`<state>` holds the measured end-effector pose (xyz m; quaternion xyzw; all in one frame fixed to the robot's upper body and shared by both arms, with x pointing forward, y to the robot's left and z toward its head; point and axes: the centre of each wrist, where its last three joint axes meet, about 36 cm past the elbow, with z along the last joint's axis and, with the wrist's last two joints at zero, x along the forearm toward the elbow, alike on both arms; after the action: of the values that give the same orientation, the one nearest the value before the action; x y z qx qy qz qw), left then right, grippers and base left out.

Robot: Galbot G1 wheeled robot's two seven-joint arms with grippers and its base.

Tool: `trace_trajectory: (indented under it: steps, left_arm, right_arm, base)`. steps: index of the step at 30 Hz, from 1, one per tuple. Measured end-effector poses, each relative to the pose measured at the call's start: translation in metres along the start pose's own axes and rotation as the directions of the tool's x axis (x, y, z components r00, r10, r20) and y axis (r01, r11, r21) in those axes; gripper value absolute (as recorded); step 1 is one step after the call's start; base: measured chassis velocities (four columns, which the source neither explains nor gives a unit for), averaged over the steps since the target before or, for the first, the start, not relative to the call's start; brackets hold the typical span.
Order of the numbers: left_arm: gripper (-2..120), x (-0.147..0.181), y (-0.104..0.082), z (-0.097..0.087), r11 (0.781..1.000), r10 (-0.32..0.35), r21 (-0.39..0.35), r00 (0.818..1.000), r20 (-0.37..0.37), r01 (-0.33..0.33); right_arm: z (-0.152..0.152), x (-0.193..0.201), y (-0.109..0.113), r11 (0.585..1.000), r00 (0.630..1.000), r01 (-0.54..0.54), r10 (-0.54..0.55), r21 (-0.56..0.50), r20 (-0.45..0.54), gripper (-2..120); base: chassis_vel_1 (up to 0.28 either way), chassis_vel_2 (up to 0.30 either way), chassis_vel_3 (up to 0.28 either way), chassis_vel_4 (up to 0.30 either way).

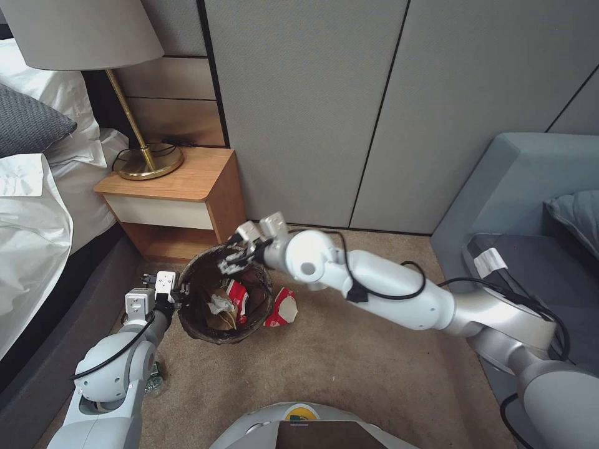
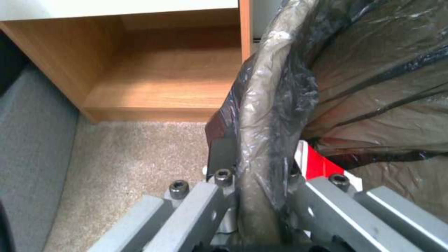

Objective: Pick up the trash bin, then pick up the garbage from the floor and place it into the trash bin.

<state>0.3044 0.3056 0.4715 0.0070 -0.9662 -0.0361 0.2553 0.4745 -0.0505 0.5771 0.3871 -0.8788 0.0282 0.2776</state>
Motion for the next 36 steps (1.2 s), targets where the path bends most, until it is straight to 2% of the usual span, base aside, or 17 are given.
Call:
trace_trajectory:
  steps: [1, 5, 11, 14, 16, 17, 20, 21, 24, 25, 26, 28, 30, 32, 33, 35, 36]
  left_arm:
    - [0, 0.0, 0.0, 0.0, 1.0, 0.0, 0.0, 1.0, 0.0, 0.0]
    - [0, 0.003, -0.001, -0.002, 1.0, 0.002, 0.002, 1.0, 0.008, -0.002]
    - [0, 0.007, -0.003, -0.005, 1.0, 0.004, 0.001, 1.0, 0.019, -0.004]
    - [0, 0.01, -0.004, -0.007, 1.0, 0.004, 0.0, 1.0, 0.029, -0.004]
    - [0, 0.013, -0.005, -0.01, 1.0, 0.004, -0.001, 0.999, 0.041, -0.004]
    - [0, 0.013, -0.005, -0.01, 1.0, 0.004, -0.001, 0.999, 0.041, -0.004]
    - [0, 0.016, -0.006, -0.013, 1.0, 0.004, 0.003, 0.999, 0.053, -0.004]
    - [0, 0.016, -0.006, -0.013, 1.0, 0.004, 0.003, 0.999, 0.053, -0.004]
    - [0, 0.021, -0.01, -0.016, 1.0, 0.005, 0.016, 0.998, 0.069, -0.006]
    - [0, 0.021, -0.01, -0.016, 1.0, 0.005, 0.016, 0.998, 0.069, -0.006]
    - [0, 0.024, -0.012, -0.017, 1.0, 0.008, 0.021, 0.997, 0.076, -0.009]
    - [0, 0.028, -0.014, -0.019, 1.0, 0.008, 0.028, 0.996, 0.085, -0.01]
    - [0, 0.028, -0.014, -0.019, 1.0, 0.007, 0.029, 0.996, 0.086, -0.01]
    - [0, 0.031, -0.014, -0.021, 0.999, 0.007, 0.03, 0.996, 0.093, -0.01]
    - [0, 0.031, -0.014, -0.021, 0.999, 0.007, 0.03, 0.996, 0.093, -0.01]
    - [0, 0.033, -0.014, -0.022, 0.999, 0.005, 0.036, 0.995, 0.097, -0.008]
    - [0, 0.033, -0.014, -0.022, 0.999, 0.005, 0.036, 0.995, 0.097, -0.008]
  right_arm:
    - [0.0, 0.0, 0.0, 1.0, 1.0, 0.0, 0.0, 0.0, 0.0, 100]
    - [-0.013, 0.052, -0.037, 0.995, 0.99, -0.093, 0.096, -0.029, 0.108, 100]
    - [-0.003, 0.103, -0.056, 0.987, 0.969, -0.144, 0.155, -0.07, 0.191, 100]
    - [0.004, 0.138, -0.068, 0.974, 0.937, -0.201, 0.223, -0.107, 0.27, 100]
    - [0.017, 0.167, -0.08, 0.954, 0.885, -0.275, 0.3, -0.118, 0.357, 100]
    - [0.017, 0.167, -0.08, 0.954, 0.885, -0.275, 0.3, -0.118, 0.357, 100]
    - [0.05, 0.187, -0.095, 0.919, 0.801, -0.381, 0.384, -0.105, 0.46, 100]
    - [0.05, 0.187, -0.095, 0.919, 0.801, -0.381, 0.384, -0.105, 0.46, 100]
    - [0.083, 0.2, -0.106, 0.863, 0.699, -0.5, 0.452, -0.073, 0.555, 100]
    - [0.083, 0.2, -0.106, 0.863, 0.699, -0.5, 0.452, -0.073, 0.555, 100]
    - [0.099, 0.203, -0.111, 0.824, 0.643, -0.564, 0.476, -0.048, 0.6, 100]
    - [0.128, 0.207, -0.114, 0.767, 0.576, -0.64, 0.517, -0.045, 0.633, 100]
    - [0.137, 0.207, -0.114, 0.755, 0.564, -0.654, 0.532, -0.053, 0.632, 100]
    - [0.178, 0.205, -0.105, 0.694, 0.494, -0.708, 0.619, -0.131, 0.611, 100]
    - [0.178, 0.205, -0.105, 0.694, 0.494, -0.708, 0.619, -0.131, 0.611, 100]
    - [0.206, 0.201, -0.1, 0.615, 0.426, -0.776, 0.676, -0.142, 0.601, 100]
    - [0.206, 0.201, -0.1, 0.615, 0.426, -0.776, 0.676, -0.142, 0.601, 100]
  base:
    - [0.0, 0.0, 0.0, 0.0]
    - [0.0, 0.0, 0.0, 0.0]
    - [0.0, 0.0, 0.0, 0.0]
    - [0.0, 0.0, 0.0, 0.0]
    - [0.0, 0.0, 0.0, 0.0]
    - [0.0, 0.0, 0.0, 0.0]
    - [0.0, 0.0, 0.0, 0.0]
    - [0.0, 0.0, 0.0, 0.0]
    - [0.0, 0.0, 0.0, 0.0]
    - [0.0, 0.0, 0.0, 0.0]
    - [0.0, 0.0, 0.0, 0.0]
    - [0.0, 0.0, 0.0, 0.0]
    - [0.0, 0.0, 0.0, 0.0]
    - [0.0, 0.0, 0.0, 0.0]
    - [0.0, 0.0, 0.0, 0.0]
    - [0.0, 0.0, 0.0, 0.0]
    - [0.0, 0.0, 0.0, 0.0]
